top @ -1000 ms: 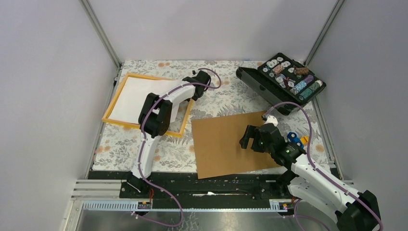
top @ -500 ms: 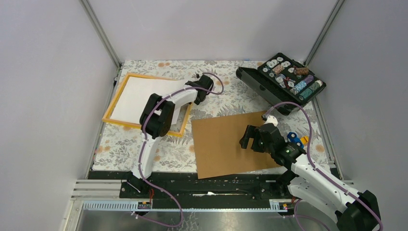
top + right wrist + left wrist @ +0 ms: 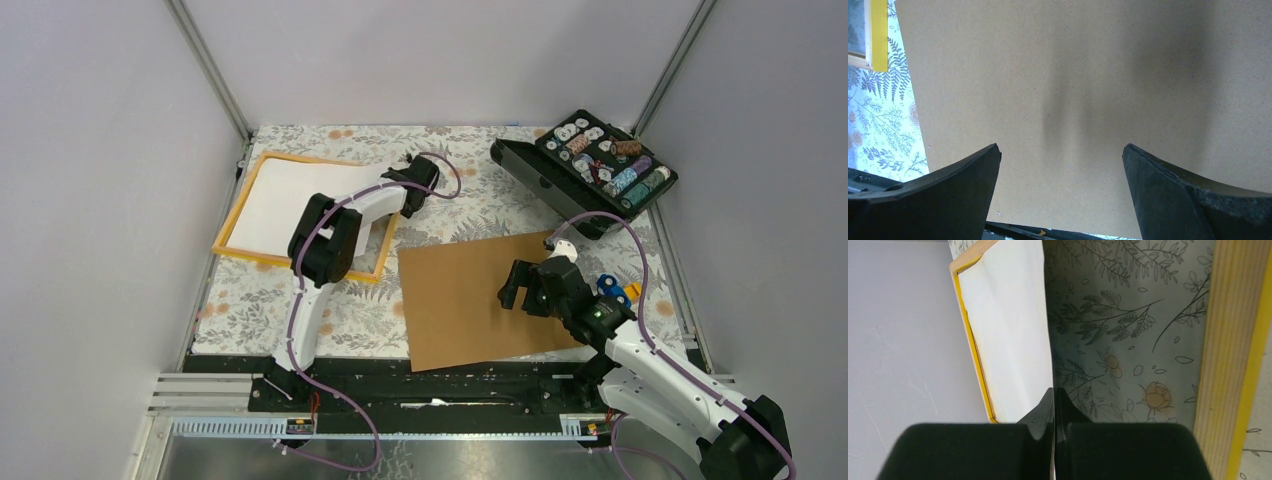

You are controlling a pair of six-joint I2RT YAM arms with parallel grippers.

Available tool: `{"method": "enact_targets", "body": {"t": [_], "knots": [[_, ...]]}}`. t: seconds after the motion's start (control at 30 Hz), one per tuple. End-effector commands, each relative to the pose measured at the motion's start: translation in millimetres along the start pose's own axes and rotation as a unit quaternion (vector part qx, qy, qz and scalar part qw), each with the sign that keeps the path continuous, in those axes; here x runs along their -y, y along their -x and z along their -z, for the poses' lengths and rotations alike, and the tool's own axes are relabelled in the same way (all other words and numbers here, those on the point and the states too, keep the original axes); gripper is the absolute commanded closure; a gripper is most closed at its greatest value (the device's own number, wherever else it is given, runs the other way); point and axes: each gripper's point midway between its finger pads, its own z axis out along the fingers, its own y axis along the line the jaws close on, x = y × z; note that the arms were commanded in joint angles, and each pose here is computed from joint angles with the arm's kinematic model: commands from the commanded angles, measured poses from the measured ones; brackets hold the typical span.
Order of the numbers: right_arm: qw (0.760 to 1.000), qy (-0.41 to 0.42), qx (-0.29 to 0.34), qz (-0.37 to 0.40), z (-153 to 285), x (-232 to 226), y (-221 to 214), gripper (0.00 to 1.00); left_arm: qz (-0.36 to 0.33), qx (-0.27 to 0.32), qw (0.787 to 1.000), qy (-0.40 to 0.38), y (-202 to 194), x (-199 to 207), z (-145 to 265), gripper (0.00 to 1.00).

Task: Put the photo into the frame
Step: Turn over the photo from the photo frame.

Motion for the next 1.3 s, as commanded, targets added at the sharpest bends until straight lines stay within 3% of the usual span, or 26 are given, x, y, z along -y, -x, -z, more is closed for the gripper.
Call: {"method": "enact_targets", "body": {"t": [0.0,0.3,0.57,0.77,0.9,1.03,1.13,1.27], "knots": [[1.0,0.015,0.008,0.007,0.2,-6.9,4.2,0.0,0.012,0.011,1.0,0.027,5.4,-23.8,8.8,1.0],[1.0,0.018,0.009,0.007,0.6,-7.4,3.7,0.0,0.001,0.008,1.0,0.003,-5.7,-16.4,12.6,0.99],[1.0,0.02,0.007,0.006,0.9,-8.1,2.9,0.0,0.018,-0.001,1.0,-0.005,-9.5,-15.3,16.0,0.69],[1.0,0.023,0.008,0.004,1.6,-8.8,3.0,0.0,0.064,0.014,0.996,-0.054,0.3,-16.7,32.9,0.34],[1.0,0.024,0.007,0.005,1.4,-9.0,2.5,0.0,0.098,0.022,0.989,-0.11,7.4,-11.4,50.2,0.21],[1.0,0.02,0.004,0.007,0.8,-8.4,2.8,0.0,0.157,0.022,0.973,-0.17,10.3,-6.4,74.0,0.02],[1.0,0.018,0.004,0.008,0.2,-7.5,2.4,0.0,0.202,0.025,0.949,-0.24,11.1,5.6,99.2,0.02],[1.0,0.014,0.0,0.01,0.5,-8.0,2.9,0.0,0.278,0.059,0.902,-0.325,16.3,1.2,145.4,0.02]]}}
